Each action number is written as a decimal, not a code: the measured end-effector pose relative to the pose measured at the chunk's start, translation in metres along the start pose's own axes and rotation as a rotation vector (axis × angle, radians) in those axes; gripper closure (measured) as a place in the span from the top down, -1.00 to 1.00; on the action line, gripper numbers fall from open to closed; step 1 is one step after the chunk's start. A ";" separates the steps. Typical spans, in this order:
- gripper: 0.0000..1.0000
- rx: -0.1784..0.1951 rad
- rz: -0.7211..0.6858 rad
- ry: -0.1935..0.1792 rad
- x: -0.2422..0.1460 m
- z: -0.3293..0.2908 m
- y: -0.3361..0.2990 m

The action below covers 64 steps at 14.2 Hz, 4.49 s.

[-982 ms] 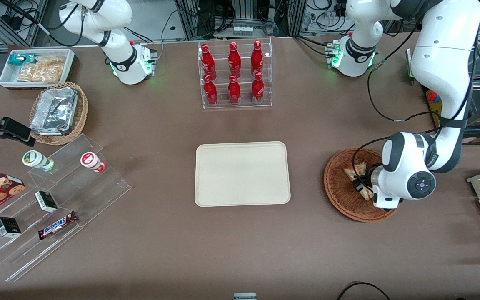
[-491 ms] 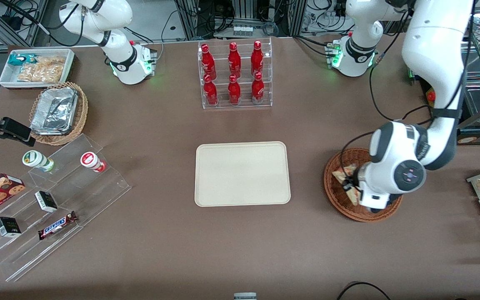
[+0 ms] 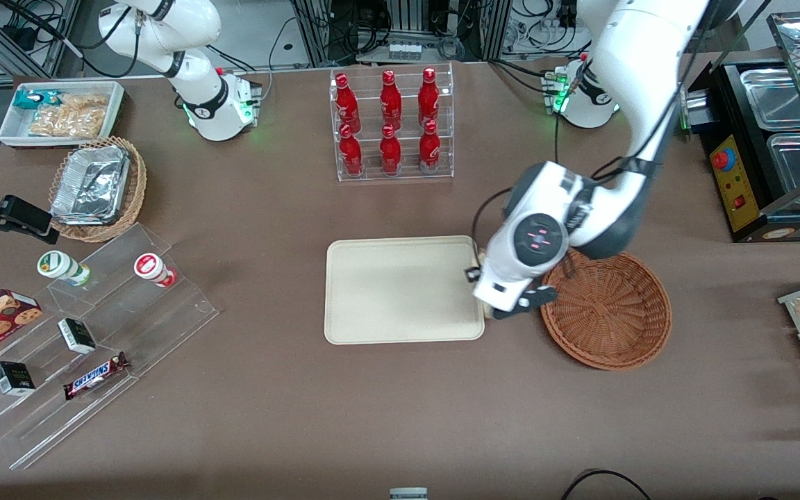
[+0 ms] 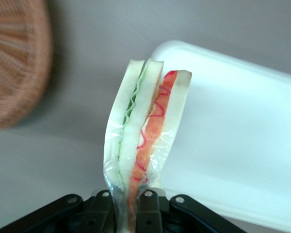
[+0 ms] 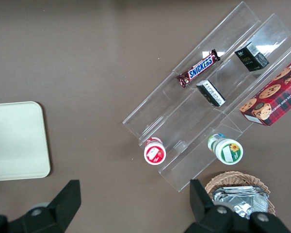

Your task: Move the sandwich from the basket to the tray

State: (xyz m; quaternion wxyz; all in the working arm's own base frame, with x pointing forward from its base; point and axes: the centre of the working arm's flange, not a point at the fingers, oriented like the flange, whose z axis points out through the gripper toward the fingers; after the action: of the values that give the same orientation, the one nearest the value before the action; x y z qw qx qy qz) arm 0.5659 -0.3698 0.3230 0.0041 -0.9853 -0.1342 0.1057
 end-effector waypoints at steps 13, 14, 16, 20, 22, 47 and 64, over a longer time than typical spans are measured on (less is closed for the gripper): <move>-0.20 -0.033 0.061 0.016 -0.039 0.091 0.120; -0.02 -0.027 0.060 0.041 -0.035 0.087 0.120; 0.38 -0.021 0.060 0.083 -0.029 0.078 0.120; 0.99 0.003 0.011 0.130 -0.002 0.039 0.103; 1.00 0.018 -0.022 0.159 0.008 -0.003 0.085; 1.00 0.105 0.110 -0.098 0.030 -0.233 -0.302; 1.00 0.105 0.091 -0.051 0.014 -0.251 -0.332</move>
State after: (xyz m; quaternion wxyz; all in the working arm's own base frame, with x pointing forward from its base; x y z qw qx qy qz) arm 0.5445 -0.0413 0.5773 0.0475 -0.9858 -0.0835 0.1375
